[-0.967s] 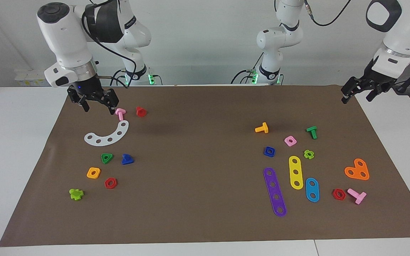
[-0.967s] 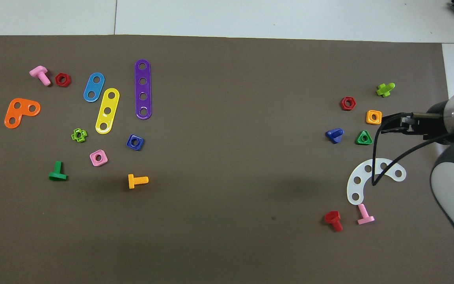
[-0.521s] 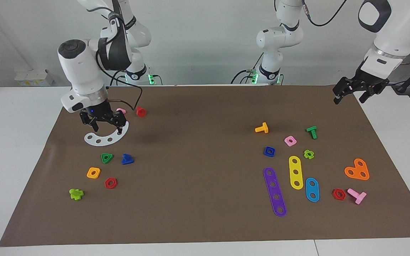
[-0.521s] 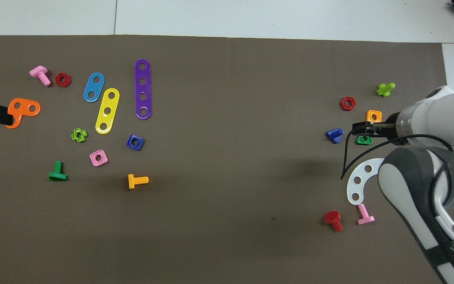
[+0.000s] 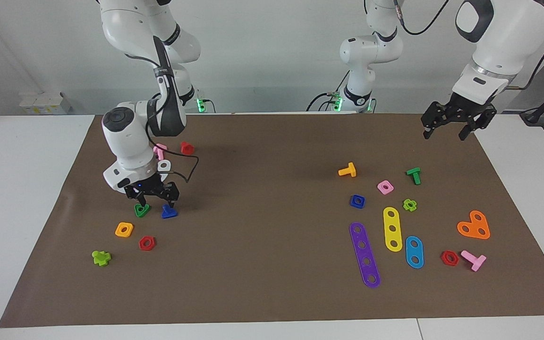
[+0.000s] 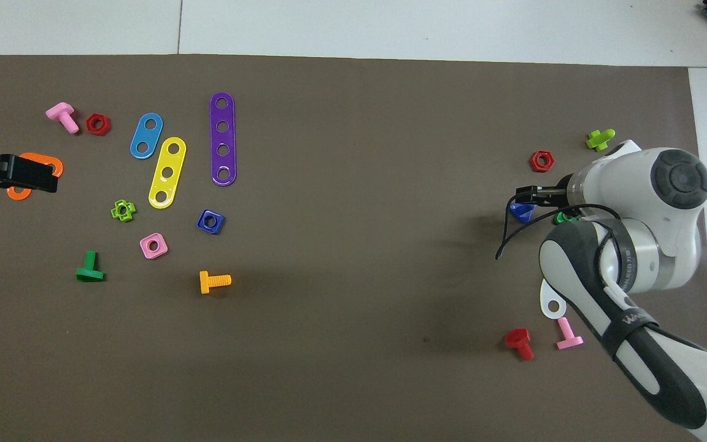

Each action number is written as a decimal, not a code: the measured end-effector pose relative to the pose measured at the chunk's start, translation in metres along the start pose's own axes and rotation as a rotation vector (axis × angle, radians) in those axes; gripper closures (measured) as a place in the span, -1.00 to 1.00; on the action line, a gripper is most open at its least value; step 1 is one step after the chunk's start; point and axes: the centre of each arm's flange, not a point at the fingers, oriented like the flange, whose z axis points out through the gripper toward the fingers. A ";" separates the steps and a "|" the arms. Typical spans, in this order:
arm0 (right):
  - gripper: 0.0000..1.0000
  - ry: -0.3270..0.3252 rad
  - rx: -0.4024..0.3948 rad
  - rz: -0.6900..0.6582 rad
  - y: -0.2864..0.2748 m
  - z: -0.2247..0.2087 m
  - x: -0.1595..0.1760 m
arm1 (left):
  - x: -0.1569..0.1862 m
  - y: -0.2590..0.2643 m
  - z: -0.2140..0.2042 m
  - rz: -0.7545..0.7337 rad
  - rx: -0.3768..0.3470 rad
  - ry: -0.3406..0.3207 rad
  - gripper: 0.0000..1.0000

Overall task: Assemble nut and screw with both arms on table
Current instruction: 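Grasp the blue square nut with the left gripper while the right gripper moves inward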

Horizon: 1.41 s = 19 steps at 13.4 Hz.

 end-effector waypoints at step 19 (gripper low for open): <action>0.62 0.033 0.021 0.026 -0.054 -0.003 -0.002 | 0.015 0.101 0.299 0.004 -0.073 -0.047 -0.67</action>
